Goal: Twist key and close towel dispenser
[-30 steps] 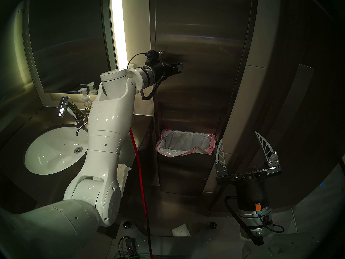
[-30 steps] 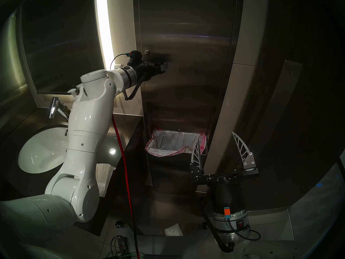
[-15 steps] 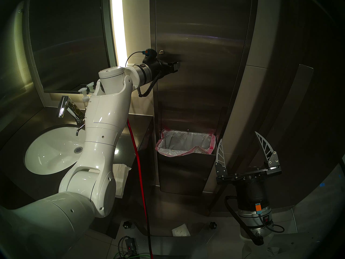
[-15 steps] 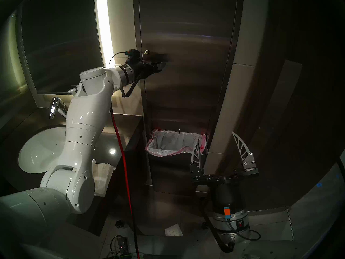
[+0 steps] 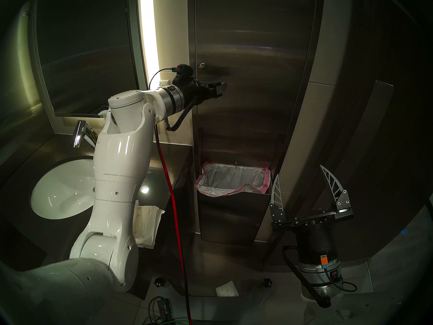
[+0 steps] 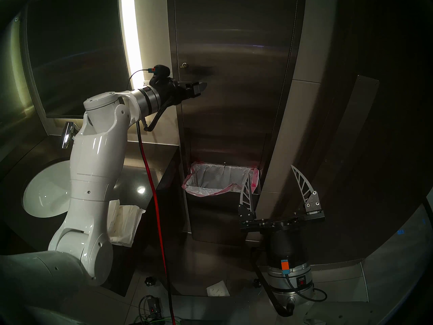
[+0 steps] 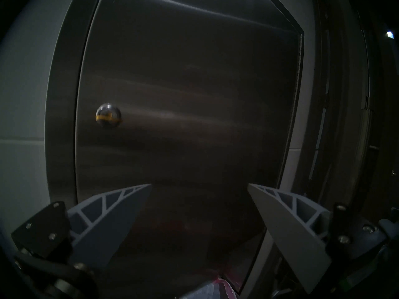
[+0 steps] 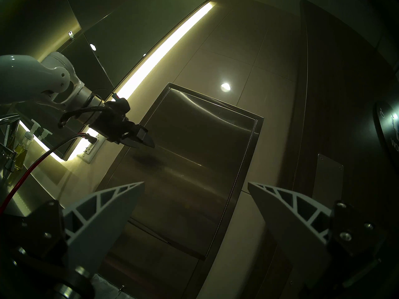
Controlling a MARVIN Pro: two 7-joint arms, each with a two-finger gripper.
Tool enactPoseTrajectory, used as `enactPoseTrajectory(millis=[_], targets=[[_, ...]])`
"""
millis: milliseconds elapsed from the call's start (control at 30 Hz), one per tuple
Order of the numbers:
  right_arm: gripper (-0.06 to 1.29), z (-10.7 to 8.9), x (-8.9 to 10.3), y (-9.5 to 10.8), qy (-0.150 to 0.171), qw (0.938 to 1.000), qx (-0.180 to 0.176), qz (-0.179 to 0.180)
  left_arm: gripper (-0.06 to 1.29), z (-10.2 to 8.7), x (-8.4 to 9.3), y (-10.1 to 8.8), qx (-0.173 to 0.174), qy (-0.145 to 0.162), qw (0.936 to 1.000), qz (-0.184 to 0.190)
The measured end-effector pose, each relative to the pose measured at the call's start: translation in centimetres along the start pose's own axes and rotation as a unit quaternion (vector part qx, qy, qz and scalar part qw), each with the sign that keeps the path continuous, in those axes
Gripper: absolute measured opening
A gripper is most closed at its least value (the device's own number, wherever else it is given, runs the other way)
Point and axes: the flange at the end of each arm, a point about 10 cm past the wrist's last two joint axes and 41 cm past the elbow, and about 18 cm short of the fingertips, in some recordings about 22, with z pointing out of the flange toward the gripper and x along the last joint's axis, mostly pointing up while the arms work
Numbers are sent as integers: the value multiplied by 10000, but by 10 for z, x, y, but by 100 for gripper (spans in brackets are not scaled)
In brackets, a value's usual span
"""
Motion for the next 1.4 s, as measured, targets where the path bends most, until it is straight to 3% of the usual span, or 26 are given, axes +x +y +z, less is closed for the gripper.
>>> enactPoseTrajectory(millis=[500,833,1133,1400], targets=[[125,0,0,0,3,10000,2,-1,121,-55,-29,11,240,-293,9992,-131],[125,0,0,0,4,10000,3,0,121,-91,-41,20,744,-472,9959,-181],[125,0,0,0,5,10000,4,2,121,-122,-57,35,1518,-659,9859,-256],[125,0,0,0,5,10000,3,4,121,-138,-65,55,2039,-671,9761,-327]])
